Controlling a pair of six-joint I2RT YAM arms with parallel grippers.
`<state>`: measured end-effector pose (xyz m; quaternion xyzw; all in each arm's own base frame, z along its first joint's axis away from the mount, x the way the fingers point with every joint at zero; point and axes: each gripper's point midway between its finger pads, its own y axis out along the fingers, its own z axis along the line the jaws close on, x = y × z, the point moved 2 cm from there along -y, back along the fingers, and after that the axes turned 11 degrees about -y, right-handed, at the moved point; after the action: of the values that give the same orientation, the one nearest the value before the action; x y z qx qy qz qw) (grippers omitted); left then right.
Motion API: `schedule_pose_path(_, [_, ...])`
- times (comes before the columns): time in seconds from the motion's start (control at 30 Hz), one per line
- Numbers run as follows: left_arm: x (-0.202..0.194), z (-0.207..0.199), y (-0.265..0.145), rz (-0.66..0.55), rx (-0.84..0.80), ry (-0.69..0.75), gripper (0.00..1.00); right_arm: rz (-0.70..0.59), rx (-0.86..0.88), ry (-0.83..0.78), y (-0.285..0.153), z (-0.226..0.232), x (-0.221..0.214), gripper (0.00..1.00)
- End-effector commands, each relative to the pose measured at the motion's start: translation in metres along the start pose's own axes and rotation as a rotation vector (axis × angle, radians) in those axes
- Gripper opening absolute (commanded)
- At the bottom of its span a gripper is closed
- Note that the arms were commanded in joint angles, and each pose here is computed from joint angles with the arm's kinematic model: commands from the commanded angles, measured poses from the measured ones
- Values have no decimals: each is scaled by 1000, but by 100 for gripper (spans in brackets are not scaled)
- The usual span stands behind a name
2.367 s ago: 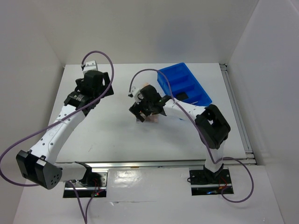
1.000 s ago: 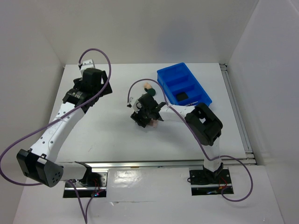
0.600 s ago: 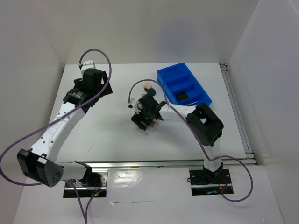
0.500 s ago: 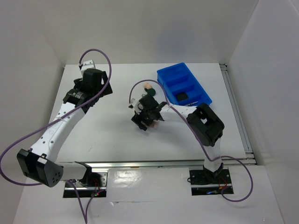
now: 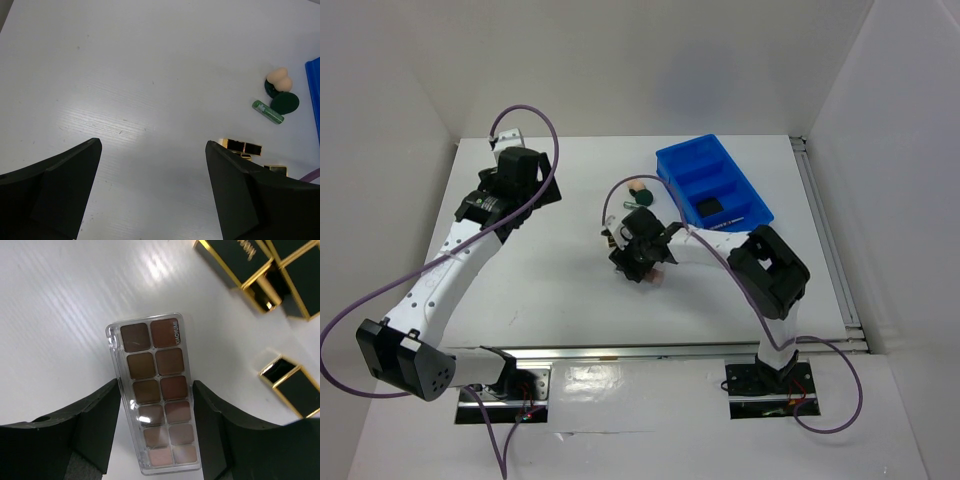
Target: Organize the makeup
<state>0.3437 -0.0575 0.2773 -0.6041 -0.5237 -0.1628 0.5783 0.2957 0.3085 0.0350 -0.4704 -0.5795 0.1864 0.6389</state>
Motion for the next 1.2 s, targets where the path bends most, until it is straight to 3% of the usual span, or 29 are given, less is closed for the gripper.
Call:
schedule_pose_path(0.0, [9, -3, -6, -31, -28, -29, 100, -17, -11, 2, -28, 8, 11, 44])
schedule_pose_path(0.37, [11, -4, -5, -28, -41, -37, 100, -275, -276, 201, -124, -59, 76, 38])
schedule_pose_path(0.53, [13, -8, -5, -36, -58, -45, 100, -343, -490, 369, -156, -115, 74, 37])
schedule_pose_path(0.67, [14, -10, -3, -35, -58, -45, 100, -331, -678, 514, -176, -168, 52, 34])
schedule_pose_path(0.83, [15, -7, -2, -38, -50, -40, 100, -305, -743, 788, -184, -218, 12, 32])
schedule_pose_path(1.0, [11, -7, -1, -25, -53, -45, 100, -436, -715, 1168, -200, -254, -24, 31])
schedule_pose_path(1.13, [12, -5, -1, -31, -45, -36, 100, -547, -671, 1454, -197, -251, -65, 31])
schedule_pose_path(1.17, [12, -5, -1, -31, -45, -36, 100, -641, -665, 1477, -208, -255, -60, 31])
